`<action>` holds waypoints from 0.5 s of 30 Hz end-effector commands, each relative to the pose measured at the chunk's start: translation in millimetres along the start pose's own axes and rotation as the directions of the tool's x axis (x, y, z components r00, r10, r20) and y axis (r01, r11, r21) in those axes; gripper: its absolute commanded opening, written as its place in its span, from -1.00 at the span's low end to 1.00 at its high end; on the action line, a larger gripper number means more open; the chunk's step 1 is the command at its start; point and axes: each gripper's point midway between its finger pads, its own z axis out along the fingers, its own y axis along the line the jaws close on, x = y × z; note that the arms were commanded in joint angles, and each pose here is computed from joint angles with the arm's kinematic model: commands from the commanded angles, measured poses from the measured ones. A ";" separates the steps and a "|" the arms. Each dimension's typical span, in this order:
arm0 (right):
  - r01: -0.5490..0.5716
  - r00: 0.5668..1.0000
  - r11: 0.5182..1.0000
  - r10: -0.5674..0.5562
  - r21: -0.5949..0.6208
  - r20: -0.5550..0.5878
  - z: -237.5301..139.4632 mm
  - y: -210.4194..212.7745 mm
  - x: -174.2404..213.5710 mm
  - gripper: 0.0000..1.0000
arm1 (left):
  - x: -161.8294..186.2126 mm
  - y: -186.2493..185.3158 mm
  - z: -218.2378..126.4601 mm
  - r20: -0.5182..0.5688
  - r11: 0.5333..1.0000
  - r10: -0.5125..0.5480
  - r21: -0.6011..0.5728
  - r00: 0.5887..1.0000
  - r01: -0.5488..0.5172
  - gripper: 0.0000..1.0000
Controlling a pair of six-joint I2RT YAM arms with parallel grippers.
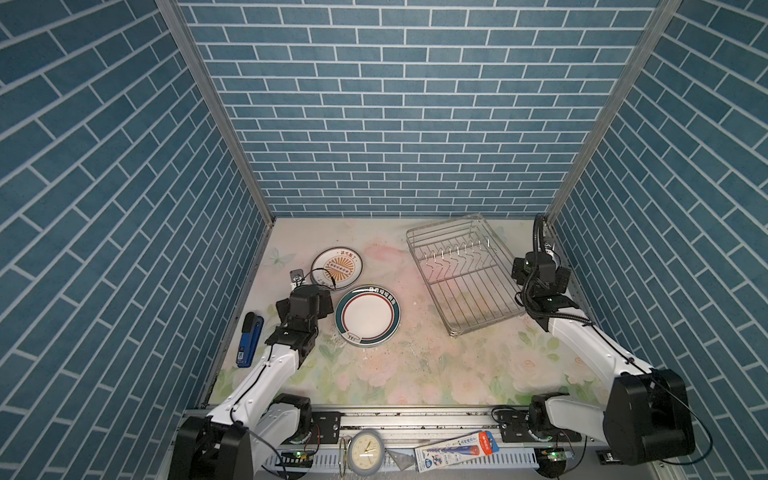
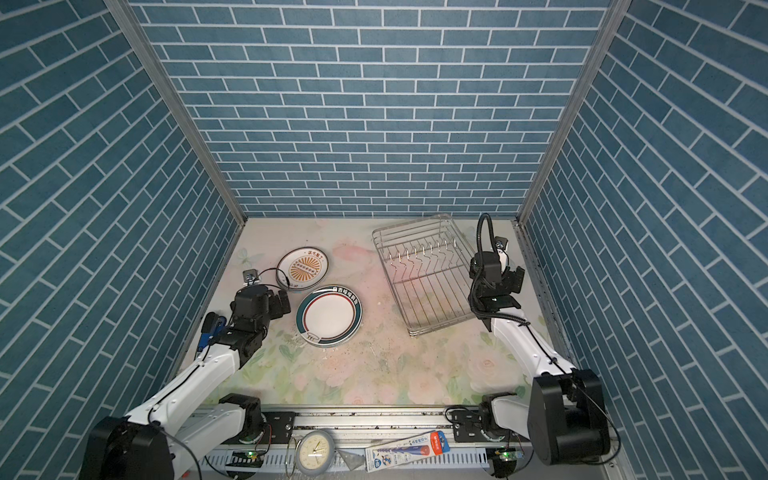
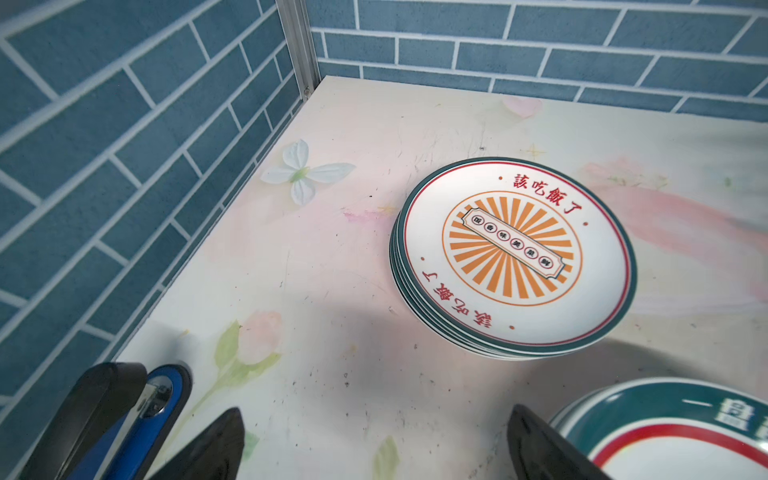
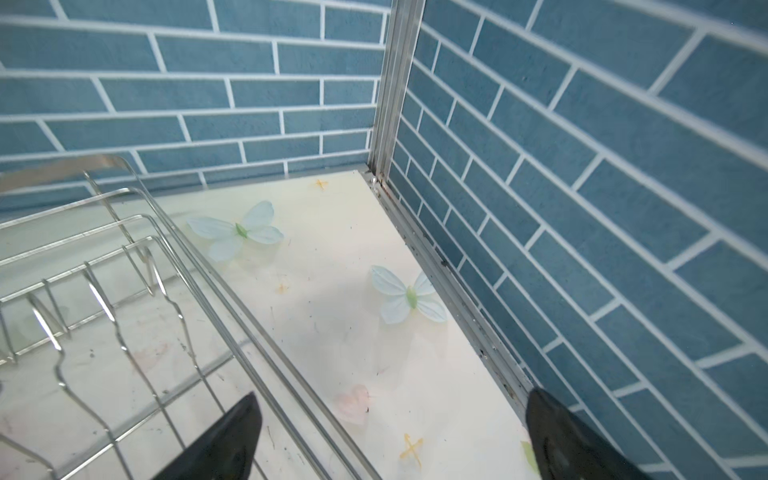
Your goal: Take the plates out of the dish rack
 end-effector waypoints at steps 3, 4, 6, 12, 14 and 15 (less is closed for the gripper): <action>-0.018 0.993 0.995 0.030 -0.099 0.117 15.2 13.3 7.2 0.99 | -38.1 -13.4 7.6 0.227 0.980 0.194 -0.001 0.954 -0.199 0.99; -0.013 0.990 0.994 0.029 -0.112 0.140 17.4 13.7 9.4 0.98 | -40.5 -16.8 9.3 0.263 0.975 0.212 0.002 0.941 -0.220 0.99; 0.008 0.985 0.993 0.013 -0.122 0.172 19.7 15.1 13.0 0.98 | -38.3 -21.9 14.8 0.279 0.969 0.233 0.011 0.932 -0.245 0.99; 0.059 0.988 0.982 -0.032 -0.182 0.148 22.0 20.0 22.1 0.98 | -21.3 -30.4 32.2 0.270 0.971 0.215 0.047 0.939 -0.236 0.99; 0.054 0.989 0.983 -0.028 -0.175 0.148 18.5 16.2 26.3 0.98 | -22.5 -29.6 31.8 0.271 0.972 0.208 0.048 0.940 -0.229 0.99; 0.041 0.986 0.984 -0.013 -0.173 0.163 14.8 12.9 26.8 0.98 | -23.6 -29.9 31.5 0.285 0.973 0.201 0.052 0.937 -0.224 0.99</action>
